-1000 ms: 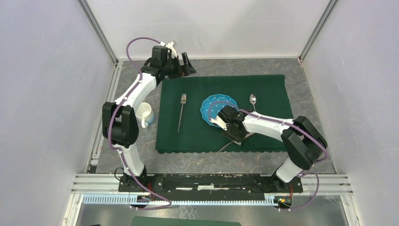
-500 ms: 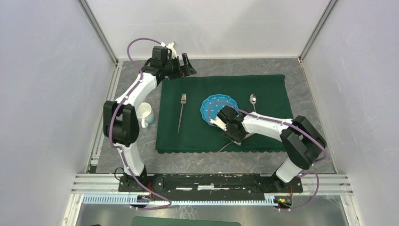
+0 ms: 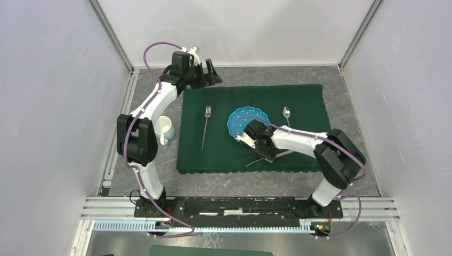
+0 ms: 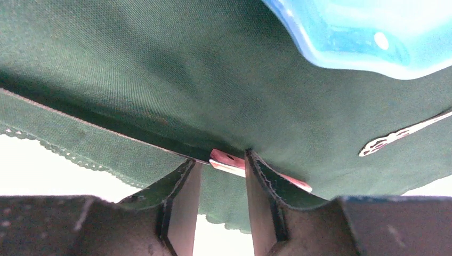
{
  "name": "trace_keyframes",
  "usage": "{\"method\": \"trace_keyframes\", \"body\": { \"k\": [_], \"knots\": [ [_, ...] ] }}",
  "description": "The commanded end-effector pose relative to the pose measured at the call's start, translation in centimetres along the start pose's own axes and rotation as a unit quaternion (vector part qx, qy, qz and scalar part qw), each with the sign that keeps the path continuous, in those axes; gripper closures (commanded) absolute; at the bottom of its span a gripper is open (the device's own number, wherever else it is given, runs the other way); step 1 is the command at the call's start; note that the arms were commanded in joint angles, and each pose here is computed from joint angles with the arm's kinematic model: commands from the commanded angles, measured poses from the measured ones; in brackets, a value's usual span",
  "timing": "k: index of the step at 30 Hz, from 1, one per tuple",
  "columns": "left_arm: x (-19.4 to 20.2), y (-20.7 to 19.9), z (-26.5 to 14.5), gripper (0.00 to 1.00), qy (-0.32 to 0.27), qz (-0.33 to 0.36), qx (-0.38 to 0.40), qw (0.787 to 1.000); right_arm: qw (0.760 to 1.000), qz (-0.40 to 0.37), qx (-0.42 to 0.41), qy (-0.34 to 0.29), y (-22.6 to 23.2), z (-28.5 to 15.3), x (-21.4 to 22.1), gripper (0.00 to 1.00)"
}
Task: Set the dinner table for one person
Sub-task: Pick up the knife with the napkin.
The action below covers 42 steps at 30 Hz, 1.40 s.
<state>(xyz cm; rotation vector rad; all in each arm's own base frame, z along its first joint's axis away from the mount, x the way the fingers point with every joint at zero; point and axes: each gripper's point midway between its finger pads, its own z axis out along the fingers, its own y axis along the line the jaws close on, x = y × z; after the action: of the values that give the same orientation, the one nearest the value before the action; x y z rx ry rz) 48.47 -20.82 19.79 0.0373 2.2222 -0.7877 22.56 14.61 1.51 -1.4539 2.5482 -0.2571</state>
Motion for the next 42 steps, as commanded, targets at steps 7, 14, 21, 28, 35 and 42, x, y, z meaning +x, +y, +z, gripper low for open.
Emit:
{"method": "trace_keyframes", "body": {
  "k": [7, 14, 21, 28, 35, 42],
  "knots": [
    [-1.5, -1.2, -0.6, 0.00, -0.014, -0.002, 0.018, 1.000, 1.000, -0.002, -0.005, 0.016, 0.0, 2.7, -1.6, 0.64],
    [-1.5, -1.2, -0.5, 0.00, -0.012, -0.003, 0.021, 1.000, 1.000, -0.002, -0.008, 0.009, 0.0, 2.2, -1.8, 0.65],
    [-1.4, -1.2, -0.2, 0.00, -0.010, -0.008, 0.024, 1.000, 1.000, -0.003, -0.008, 0.007, -0.2, 1.9, -1.9, 0.64],
    [-1.2, -1.2, -0.2, 0.00, -0.011, -0.014, 0.025, 1.000, 1.000, -0.003, -0.011, 0.000, -0.1, 1.6, -2.0, 0.75],
    [-1.2, -1.3, -0.1, 0.00, -0.012, -0.020, 0.028, 0.999, 1.000, -0.002, -0.011, -0.006, -0.3, 1.1, -2.6, 0.98],
    [-1.3, -1.4, -0.1, 0.00, -0.014, -0.024, 0.030, 0.999, 1.000, -0.001, -0.008, -0.014, -0.6, 0.6, -3.2, 1.00]
  ]
}}
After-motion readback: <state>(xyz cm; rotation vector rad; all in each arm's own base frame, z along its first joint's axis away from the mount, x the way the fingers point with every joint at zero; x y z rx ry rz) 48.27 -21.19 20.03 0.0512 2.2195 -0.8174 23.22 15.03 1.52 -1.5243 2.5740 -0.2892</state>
